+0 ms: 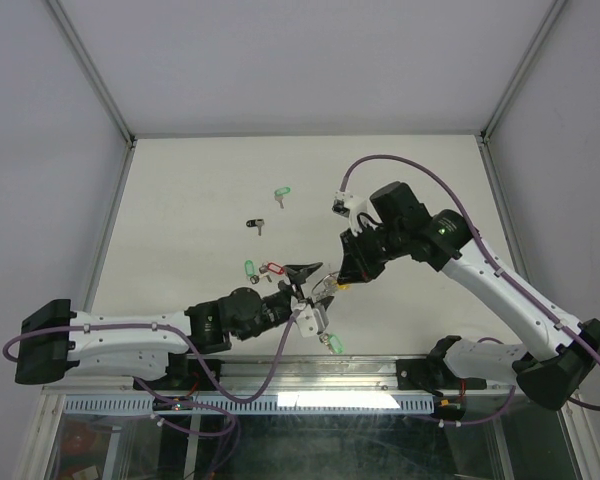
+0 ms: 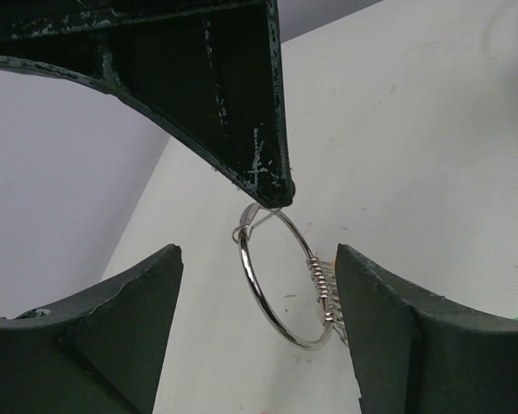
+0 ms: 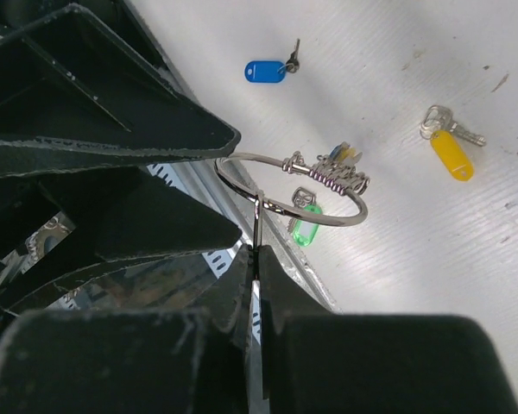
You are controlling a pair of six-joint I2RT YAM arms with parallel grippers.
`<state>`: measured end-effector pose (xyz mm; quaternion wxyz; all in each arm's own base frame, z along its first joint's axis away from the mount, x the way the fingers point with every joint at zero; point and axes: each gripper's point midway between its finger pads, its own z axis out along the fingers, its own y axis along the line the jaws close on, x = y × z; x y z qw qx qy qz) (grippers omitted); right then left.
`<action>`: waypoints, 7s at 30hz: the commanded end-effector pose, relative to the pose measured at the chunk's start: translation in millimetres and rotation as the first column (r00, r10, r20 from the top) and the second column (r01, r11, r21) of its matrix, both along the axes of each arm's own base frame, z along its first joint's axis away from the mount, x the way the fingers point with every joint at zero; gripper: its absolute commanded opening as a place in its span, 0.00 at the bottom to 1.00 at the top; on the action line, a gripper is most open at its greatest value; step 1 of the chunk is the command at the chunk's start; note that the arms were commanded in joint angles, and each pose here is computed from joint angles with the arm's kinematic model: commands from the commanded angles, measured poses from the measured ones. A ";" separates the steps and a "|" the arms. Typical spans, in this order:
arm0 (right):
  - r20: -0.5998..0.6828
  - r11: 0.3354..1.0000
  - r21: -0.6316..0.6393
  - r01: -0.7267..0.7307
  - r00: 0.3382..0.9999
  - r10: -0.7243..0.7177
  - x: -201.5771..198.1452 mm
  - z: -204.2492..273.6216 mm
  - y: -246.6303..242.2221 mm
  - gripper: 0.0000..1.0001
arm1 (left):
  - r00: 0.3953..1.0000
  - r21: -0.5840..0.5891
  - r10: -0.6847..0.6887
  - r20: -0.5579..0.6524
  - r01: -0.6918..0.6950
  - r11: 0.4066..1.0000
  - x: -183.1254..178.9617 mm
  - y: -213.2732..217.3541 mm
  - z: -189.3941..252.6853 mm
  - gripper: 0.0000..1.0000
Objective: Put the keys on the keyring
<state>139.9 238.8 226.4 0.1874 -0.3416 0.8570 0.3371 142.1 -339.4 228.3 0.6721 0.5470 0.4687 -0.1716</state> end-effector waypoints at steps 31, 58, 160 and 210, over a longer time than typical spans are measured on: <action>-0.054 0.992 0.088 -0.087 0.994 0.092 -20.9 24.3 7.5 0.00 | 0.970 0.174 -0.088 0.228 0.048 0.984 -2.2 -31.1 18.9 0.06; 0.227 0.874 0.406 0.267 0.897 -0.379 30.3 96.8 -8.4 0.69 | 0.904 -0.236 0.165 -0.394 -0.273 0.933 14.7 -18.8 53.3 0.00; 0.295 0.842 0.338 0.420 0.802 -0.519 61.9 63.0 -29.6 0.29 | 0.937 -0.127 0.202 0.286 -0.172 0.977 20.6 31.1 79.8 0.00; -0.017 0.944 -0.130 0.304 0.951 -0.308 3.4 -87.0 29.1 0.40 | 0.734 -0.022 0.527 0.428 -0.575 0.818 82.5 118.6 97.7 0.00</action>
